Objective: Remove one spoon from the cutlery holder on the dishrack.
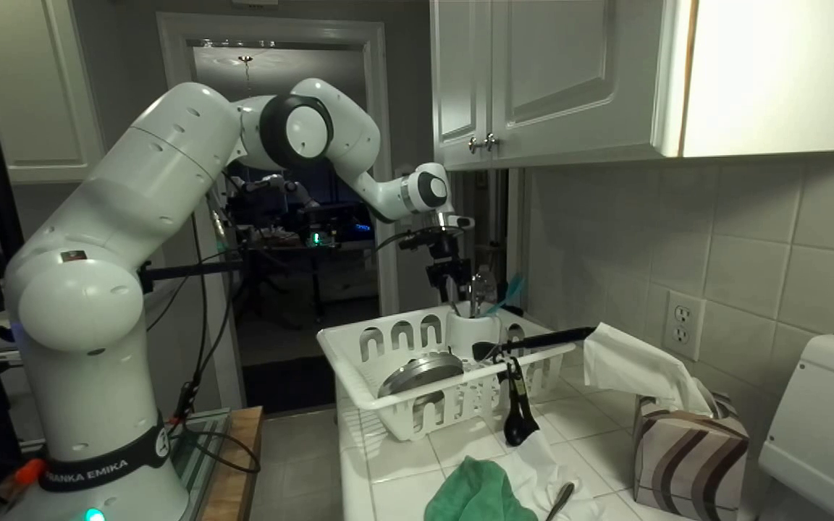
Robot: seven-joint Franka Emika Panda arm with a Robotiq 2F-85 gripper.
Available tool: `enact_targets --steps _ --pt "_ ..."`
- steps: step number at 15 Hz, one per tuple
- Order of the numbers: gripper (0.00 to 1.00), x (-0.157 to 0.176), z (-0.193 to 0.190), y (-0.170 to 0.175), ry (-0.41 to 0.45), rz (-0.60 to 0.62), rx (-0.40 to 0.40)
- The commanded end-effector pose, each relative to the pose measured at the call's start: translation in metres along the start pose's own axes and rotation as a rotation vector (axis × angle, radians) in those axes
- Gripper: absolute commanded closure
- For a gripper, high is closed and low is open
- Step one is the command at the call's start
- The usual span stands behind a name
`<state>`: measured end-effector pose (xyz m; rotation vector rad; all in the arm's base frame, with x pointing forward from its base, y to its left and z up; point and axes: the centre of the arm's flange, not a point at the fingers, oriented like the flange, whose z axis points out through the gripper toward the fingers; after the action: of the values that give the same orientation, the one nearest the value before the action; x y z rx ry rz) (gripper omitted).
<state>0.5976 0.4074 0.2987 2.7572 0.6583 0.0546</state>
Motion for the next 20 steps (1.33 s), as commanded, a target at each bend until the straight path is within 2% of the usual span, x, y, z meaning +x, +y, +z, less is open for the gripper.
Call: enact_targets --steps 1,11,16,20 --pt "0.34 0.008 0.007 0.010 -0.020 0.015 0.017" --pt "0.37 0.004 0.004 0.017 -0.019 0.028 0.015" --pt "0.32 0.001 0.000 0.023 -0.004 0.035 0.020" --pt "0.33 0.000 -0.004 0.024 0.002 0.035 0.021"
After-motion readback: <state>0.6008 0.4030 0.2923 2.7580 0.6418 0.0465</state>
